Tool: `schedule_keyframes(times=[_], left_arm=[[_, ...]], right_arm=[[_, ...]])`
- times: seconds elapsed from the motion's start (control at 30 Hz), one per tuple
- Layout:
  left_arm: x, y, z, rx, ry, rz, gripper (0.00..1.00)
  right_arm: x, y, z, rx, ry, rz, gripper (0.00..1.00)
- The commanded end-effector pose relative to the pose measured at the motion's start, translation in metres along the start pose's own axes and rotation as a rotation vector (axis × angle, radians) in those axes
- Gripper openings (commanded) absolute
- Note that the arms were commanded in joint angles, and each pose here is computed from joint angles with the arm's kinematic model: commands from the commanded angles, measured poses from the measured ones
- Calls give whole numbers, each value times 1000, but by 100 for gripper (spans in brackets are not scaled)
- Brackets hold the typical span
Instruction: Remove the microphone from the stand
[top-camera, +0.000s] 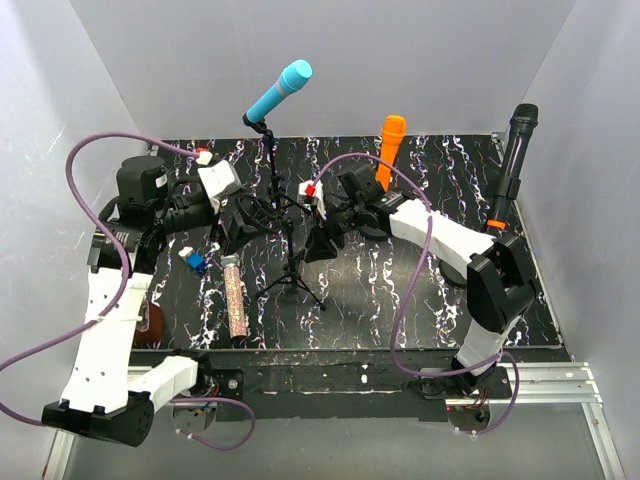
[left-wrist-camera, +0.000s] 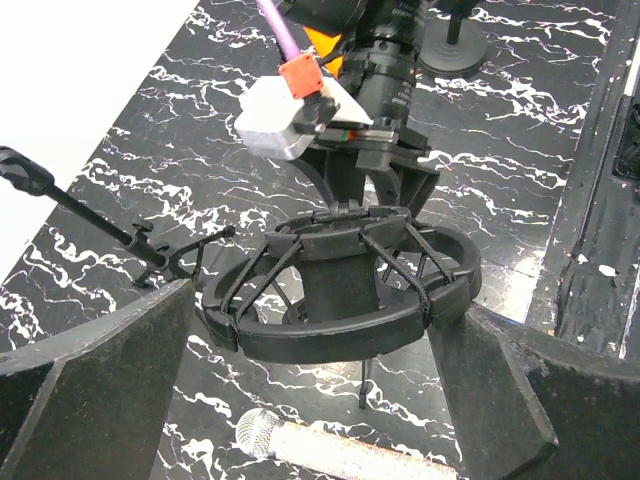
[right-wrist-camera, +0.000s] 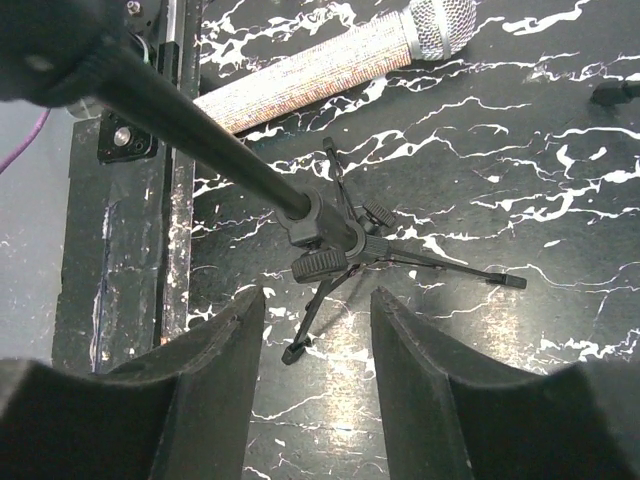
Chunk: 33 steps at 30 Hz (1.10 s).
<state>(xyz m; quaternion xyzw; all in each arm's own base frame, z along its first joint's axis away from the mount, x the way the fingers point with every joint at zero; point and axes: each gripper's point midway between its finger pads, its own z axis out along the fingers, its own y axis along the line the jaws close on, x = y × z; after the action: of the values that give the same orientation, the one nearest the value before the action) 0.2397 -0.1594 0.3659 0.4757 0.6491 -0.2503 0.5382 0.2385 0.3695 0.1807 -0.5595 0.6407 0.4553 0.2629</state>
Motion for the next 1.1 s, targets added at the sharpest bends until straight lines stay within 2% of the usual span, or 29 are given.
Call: schedule_keyframes(times=[0.0,0.2,0.43,0.67,0.9,1.07], left_arm=[[-4,-4,2,37,-32,16,98],[-2,-1,7,42,-37,-13,97],[-3,-4,6,49,-39,-9,97],[1,-5,5,52,-26,10,97],[1,-6,4,53,-22,11,97],[2,-7,4,54,-19,14,97]], right_arm=[[-11,-5,4,-14,-24,-25,52],[1,-18,13,14,-8,13,48],[-14,2,8,-63,-51,53,57],[-16,-13,14,-20,-46,79,53],[13,-47,24,115,25,107,49],[47,-54,25,174,87,128,48]])
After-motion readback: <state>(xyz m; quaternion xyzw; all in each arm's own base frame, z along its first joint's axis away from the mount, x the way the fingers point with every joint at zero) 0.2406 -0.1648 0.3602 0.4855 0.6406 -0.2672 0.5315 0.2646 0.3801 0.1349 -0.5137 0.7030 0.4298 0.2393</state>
